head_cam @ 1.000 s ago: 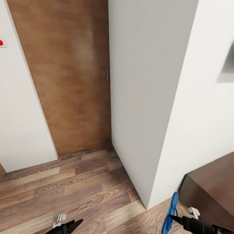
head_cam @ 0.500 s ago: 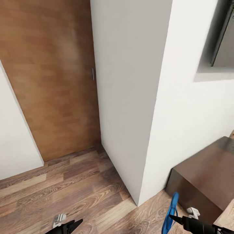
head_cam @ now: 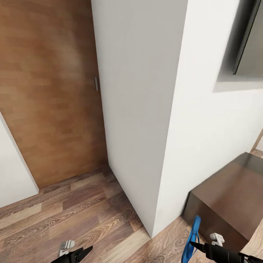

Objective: In the bedroom, move the book from the bed onto either nightstand, and place the two sandals side by side next to the bed.

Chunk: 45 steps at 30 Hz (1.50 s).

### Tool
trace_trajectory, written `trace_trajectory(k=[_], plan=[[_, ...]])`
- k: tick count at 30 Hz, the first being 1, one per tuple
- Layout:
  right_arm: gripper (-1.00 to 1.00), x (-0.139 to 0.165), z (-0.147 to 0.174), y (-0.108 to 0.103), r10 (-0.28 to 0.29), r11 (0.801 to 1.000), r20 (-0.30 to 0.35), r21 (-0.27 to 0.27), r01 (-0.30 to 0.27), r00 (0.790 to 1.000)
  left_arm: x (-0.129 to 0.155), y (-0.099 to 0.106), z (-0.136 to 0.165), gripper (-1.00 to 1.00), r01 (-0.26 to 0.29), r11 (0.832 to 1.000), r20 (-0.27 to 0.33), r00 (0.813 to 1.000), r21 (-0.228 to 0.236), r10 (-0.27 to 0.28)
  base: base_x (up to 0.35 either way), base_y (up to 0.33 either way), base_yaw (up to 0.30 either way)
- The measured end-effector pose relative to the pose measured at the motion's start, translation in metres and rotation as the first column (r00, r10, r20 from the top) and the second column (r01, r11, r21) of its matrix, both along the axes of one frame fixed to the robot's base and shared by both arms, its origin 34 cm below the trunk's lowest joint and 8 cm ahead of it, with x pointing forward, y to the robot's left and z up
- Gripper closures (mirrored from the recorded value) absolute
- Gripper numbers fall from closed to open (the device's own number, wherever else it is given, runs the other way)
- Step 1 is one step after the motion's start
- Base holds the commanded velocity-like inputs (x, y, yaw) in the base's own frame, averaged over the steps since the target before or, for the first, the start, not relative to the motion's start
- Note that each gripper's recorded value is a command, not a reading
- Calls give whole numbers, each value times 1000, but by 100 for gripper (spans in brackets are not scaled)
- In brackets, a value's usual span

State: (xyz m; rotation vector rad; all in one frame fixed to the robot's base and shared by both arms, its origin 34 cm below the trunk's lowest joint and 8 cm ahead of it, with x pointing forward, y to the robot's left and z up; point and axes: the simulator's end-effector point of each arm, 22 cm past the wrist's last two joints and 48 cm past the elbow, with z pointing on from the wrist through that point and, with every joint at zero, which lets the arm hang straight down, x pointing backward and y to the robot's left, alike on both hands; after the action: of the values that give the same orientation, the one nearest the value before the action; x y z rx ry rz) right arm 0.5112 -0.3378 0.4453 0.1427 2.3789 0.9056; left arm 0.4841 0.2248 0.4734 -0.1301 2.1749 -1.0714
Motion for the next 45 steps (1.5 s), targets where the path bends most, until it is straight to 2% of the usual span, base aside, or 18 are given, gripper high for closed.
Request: trace_trajectory(k=[7,33,45], plan=[[100,0,0,3,2,1000,0,4,-2,1000,0,0,0,-100,0,1000,0,1000,0,0,3,0,-125],[100,0,-1,6,3,1000,-1,7,-3,1000,0,0,0,-100,0,1000,0,1000,-1,0,0,0,-267],[100,0,-2,6,2,1000,-3,7,-2,1000,-1,0,-1,-100,0,1000,-3,1000,0,0,196,0,-38]])
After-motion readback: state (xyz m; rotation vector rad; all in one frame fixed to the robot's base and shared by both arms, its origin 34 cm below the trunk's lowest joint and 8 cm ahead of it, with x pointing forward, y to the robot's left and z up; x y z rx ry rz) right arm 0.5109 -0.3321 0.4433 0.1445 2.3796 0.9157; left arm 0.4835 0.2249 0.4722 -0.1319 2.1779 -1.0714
